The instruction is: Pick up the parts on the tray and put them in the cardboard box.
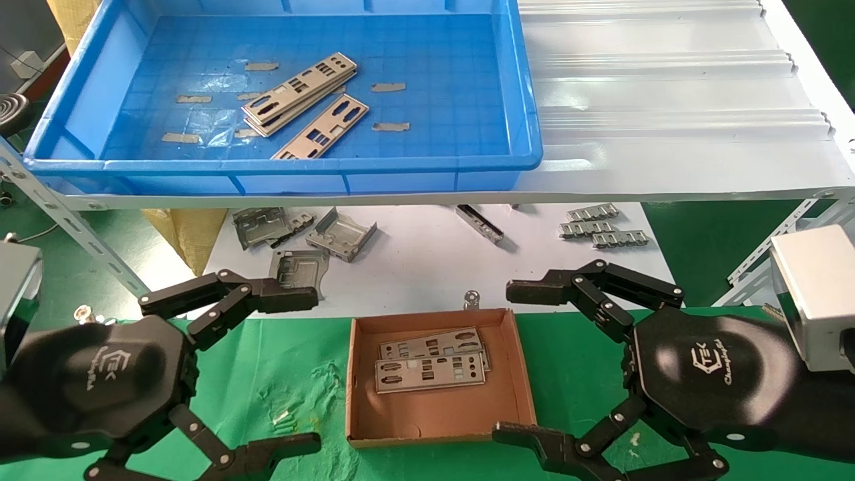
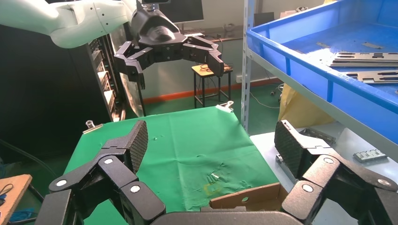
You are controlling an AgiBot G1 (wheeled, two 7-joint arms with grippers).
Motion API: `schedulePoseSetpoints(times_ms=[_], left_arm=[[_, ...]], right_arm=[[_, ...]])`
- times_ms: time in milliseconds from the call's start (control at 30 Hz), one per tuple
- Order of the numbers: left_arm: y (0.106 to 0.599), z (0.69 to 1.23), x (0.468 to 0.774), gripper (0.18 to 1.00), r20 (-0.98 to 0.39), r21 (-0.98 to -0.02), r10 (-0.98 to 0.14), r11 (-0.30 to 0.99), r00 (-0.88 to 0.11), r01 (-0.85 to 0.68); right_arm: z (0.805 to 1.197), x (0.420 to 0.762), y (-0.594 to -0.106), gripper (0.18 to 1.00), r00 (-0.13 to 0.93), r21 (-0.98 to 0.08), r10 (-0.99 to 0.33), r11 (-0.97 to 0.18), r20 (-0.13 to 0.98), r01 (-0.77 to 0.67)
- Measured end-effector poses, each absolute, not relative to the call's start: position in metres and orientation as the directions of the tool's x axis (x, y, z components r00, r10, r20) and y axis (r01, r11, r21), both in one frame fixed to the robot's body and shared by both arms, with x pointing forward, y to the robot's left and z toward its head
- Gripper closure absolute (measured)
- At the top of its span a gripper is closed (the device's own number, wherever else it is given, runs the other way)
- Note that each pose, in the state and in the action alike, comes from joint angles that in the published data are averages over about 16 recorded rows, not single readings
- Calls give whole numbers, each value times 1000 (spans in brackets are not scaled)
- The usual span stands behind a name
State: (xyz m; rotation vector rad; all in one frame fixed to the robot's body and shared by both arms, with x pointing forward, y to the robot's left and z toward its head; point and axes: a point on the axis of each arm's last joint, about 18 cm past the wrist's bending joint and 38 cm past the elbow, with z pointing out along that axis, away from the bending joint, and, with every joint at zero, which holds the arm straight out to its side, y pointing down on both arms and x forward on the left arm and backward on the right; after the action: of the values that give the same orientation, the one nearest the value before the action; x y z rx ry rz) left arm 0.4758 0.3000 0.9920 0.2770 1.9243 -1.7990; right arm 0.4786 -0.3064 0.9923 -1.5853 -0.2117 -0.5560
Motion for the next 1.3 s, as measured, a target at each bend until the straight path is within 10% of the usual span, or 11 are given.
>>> schedulePoseSetpoints(times_ms=[1300], left_arm=[[300, 992, 476, 184, -477, -879, -178, 112, -860, 464]], right_arm=[[992, 479, -306, 179, 861, -883, -195, -105, 469, 457]])
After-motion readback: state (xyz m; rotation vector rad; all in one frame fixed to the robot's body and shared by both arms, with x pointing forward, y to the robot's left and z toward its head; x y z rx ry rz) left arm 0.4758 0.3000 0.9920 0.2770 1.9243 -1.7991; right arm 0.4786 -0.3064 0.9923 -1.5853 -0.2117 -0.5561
